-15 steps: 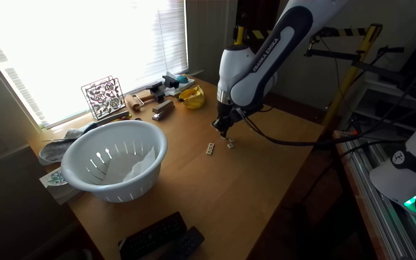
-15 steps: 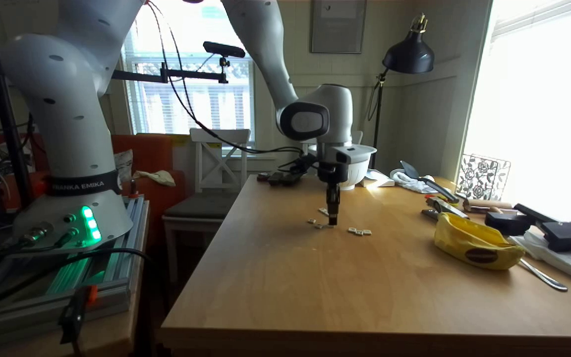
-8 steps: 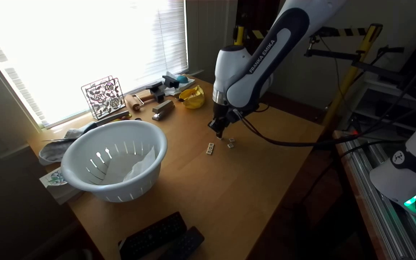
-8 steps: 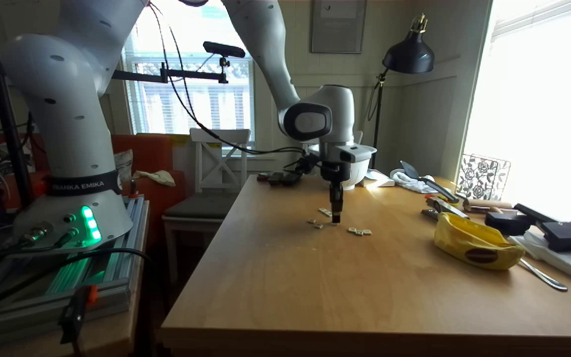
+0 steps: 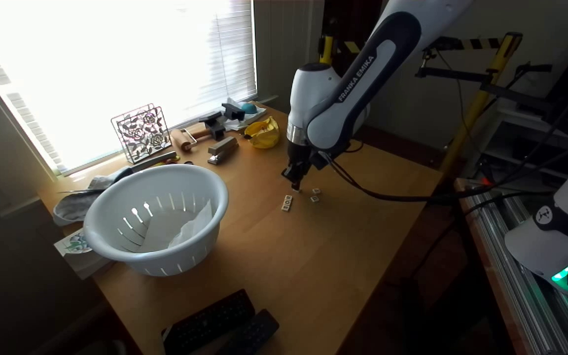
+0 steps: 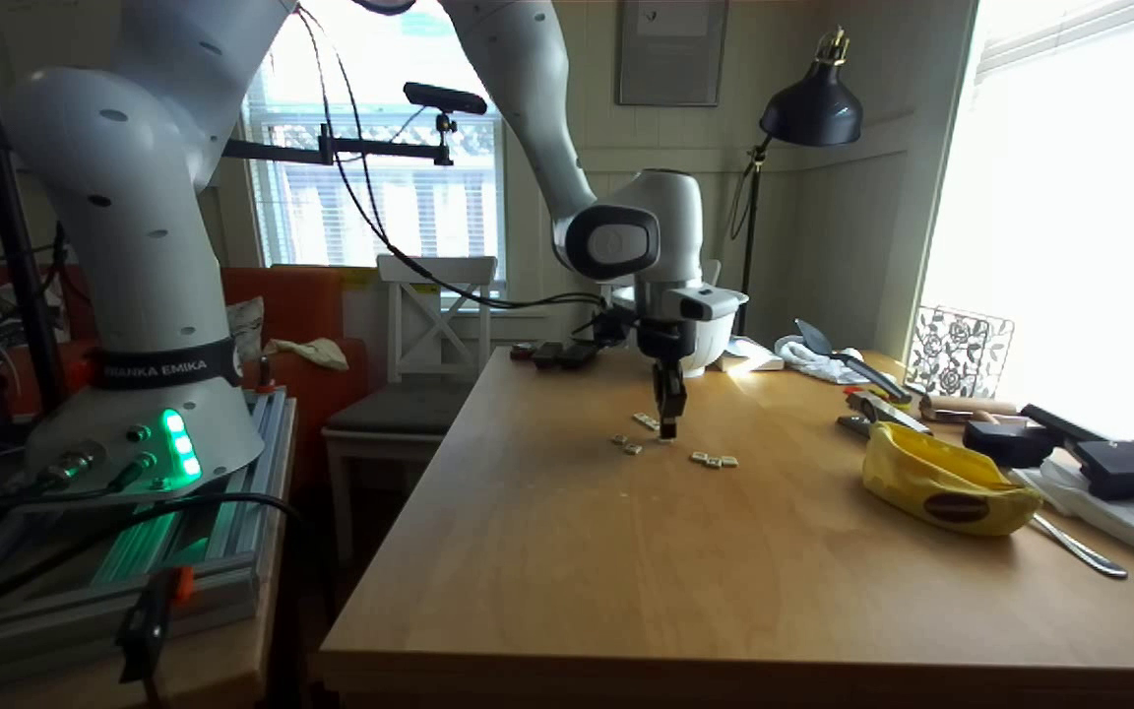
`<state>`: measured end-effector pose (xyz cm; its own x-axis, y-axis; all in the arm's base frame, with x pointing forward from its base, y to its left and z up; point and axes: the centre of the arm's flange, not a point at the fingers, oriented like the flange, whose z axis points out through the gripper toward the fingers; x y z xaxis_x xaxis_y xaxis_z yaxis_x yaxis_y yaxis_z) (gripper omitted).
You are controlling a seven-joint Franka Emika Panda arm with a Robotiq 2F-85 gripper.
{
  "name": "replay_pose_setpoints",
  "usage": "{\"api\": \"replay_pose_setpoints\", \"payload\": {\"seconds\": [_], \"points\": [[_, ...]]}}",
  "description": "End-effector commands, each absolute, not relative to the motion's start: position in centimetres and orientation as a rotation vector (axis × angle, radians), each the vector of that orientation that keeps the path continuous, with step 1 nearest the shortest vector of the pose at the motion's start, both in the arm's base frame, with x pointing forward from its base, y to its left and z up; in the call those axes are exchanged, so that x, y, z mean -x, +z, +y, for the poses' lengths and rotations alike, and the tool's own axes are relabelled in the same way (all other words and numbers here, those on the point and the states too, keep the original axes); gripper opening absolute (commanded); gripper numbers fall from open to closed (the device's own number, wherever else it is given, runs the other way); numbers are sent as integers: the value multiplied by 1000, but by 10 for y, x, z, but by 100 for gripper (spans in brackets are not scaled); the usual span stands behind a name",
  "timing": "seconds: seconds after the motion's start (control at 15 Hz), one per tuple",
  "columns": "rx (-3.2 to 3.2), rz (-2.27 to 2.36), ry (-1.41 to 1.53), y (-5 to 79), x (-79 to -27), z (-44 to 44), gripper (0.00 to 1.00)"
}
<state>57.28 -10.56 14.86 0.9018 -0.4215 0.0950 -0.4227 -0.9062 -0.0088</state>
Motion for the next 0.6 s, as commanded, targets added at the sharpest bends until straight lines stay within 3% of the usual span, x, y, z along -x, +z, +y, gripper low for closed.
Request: {"api": "replay_pose_setpoints", "payload": {"seconds": [0.0, 0.53], "points": [[-3067, -571, 156, 132, -578, -103, 0], [-3095, -431, 176, 131, -581, -97, 0]]}}
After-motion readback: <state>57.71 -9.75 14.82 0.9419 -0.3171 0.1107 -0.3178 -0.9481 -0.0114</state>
